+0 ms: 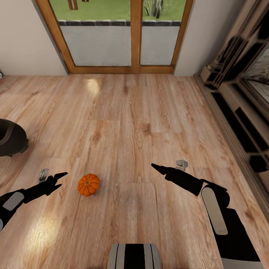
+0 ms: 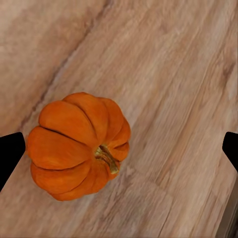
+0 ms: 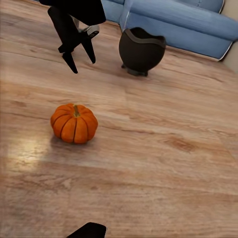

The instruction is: Place each of the two pumpkins and all three candles from the living room inside a cabinet in the living room (use any cabinet), then make sure every cabinet is closed, and position the cauldron so it is next to a table in the living room.

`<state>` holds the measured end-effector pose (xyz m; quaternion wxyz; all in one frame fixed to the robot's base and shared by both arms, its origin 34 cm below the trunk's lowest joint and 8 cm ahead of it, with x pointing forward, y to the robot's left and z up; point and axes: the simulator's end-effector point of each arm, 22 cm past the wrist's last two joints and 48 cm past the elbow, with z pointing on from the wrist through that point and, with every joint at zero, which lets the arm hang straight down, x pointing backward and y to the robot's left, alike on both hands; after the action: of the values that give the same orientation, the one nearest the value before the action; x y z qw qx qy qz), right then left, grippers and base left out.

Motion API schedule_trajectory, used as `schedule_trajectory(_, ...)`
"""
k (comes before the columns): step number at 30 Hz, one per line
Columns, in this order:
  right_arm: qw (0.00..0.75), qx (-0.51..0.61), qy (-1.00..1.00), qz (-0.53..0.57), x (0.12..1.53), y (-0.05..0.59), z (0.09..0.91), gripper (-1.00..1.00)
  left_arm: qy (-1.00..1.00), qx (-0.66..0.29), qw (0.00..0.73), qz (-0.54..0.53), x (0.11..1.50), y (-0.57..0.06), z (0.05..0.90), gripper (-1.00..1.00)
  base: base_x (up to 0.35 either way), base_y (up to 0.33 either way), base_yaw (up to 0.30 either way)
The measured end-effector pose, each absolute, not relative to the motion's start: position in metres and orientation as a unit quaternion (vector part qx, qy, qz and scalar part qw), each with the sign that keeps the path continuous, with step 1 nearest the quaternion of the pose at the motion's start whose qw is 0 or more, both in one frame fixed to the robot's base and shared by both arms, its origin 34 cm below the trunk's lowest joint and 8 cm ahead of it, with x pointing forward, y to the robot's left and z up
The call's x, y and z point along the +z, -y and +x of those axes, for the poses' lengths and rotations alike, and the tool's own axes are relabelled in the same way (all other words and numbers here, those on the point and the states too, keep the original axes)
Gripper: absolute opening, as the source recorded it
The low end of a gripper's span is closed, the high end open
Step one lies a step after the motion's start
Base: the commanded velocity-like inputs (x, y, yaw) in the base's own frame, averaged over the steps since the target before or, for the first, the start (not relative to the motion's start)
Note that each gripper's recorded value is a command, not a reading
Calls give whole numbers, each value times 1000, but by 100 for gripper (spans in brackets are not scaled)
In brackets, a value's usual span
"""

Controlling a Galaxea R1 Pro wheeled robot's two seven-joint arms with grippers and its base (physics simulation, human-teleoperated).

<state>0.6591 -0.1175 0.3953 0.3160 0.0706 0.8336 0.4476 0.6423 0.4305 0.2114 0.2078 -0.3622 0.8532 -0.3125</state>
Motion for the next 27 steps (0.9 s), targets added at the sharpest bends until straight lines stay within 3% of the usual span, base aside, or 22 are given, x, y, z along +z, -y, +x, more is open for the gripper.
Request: schedule_trajectory(27, 291, 460, -833, 94, 356, 124, 649, 100, -868, -281, 174, -370, 162, -434, 616, 100, 0, 0, 0)
